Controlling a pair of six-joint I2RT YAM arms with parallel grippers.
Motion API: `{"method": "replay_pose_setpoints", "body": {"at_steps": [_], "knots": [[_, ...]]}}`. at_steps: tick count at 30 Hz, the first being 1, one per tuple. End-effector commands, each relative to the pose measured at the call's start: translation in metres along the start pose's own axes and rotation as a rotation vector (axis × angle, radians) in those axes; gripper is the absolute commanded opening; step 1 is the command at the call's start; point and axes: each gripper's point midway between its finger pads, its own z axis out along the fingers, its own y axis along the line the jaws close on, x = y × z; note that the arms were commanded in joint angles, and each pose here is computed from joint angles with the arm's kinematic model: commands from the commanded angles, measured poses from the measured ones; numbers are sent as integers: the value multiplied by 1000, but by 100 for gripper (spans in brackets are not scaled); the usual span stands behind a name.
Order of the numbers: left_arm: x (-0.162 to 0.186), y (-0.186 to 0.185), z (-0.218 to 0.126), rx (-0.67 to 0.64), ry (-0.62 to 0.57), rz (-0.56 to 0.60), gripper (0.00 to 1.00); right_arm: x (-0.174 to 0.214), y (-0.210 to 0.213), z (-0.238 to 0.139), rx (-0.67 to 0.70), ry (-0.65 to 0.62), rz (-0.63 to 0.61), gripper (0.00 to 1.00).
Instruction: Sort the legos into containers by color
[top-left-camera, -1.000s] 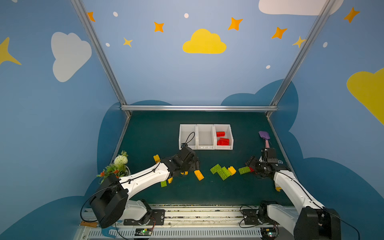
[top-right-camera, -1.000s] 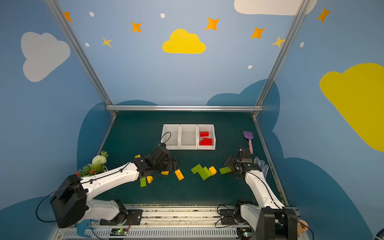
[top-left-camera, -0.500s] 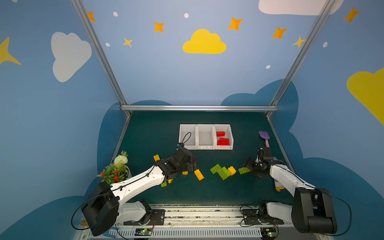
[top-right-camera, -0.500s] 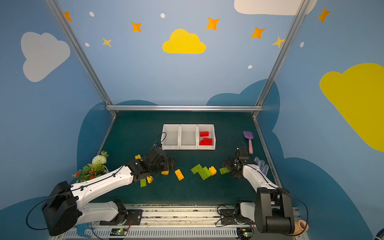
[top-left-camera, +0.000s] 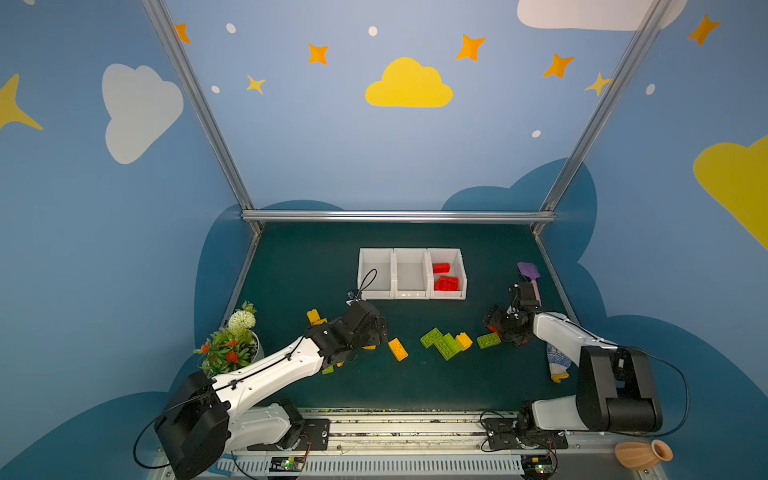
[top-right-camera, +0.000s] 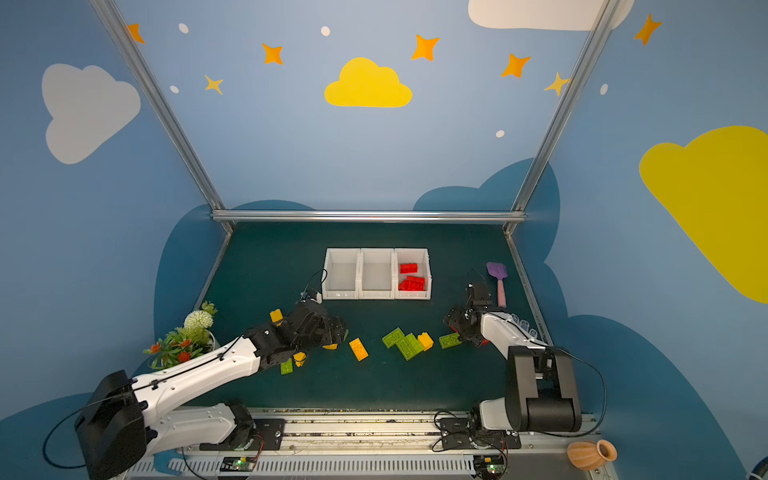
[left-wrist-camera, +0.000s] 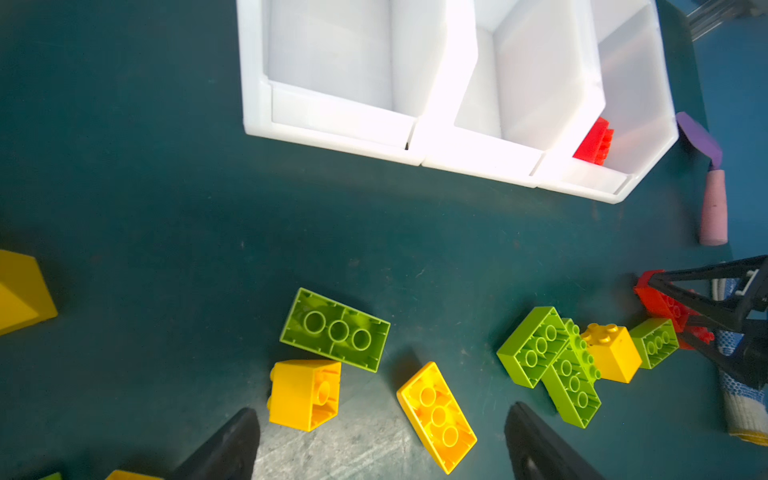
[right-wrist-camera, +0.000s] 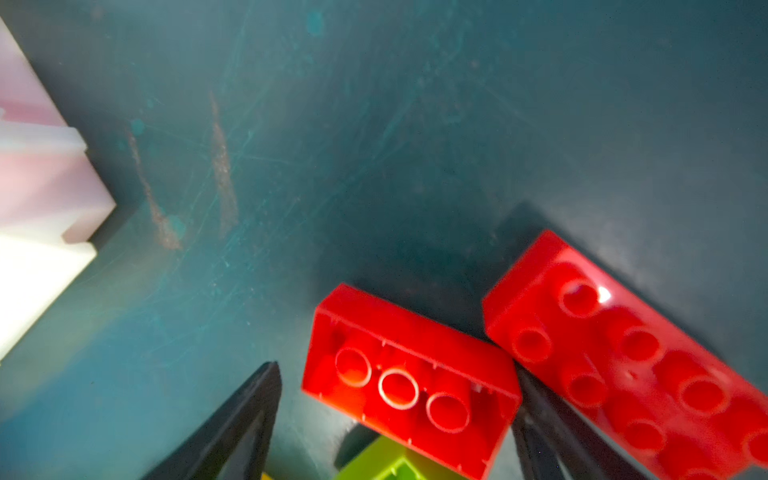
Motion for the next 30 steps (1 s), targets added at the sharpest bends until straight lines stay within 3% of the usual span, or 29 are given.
{"method": "replay_pose_setpoints", "body": {"at_steps": [1, 15, 22, 30], "knots": [[0, 9, -5, -36, -14, 11, 92, 0, 3, 7, 47, 10, -51, 83], [-5, 21, -15, -55, -50, 19, 93, 4, 11, 9, 163, -5, -184, 56], [-5, 24, -18, -51, -56, 14, 93, -3, 29, -12, 136, -46, -246, 53], [-3, 35, -26, -55, -84, -7, 94, -24, 88, -50, 34, -137, -381, 54]]}}
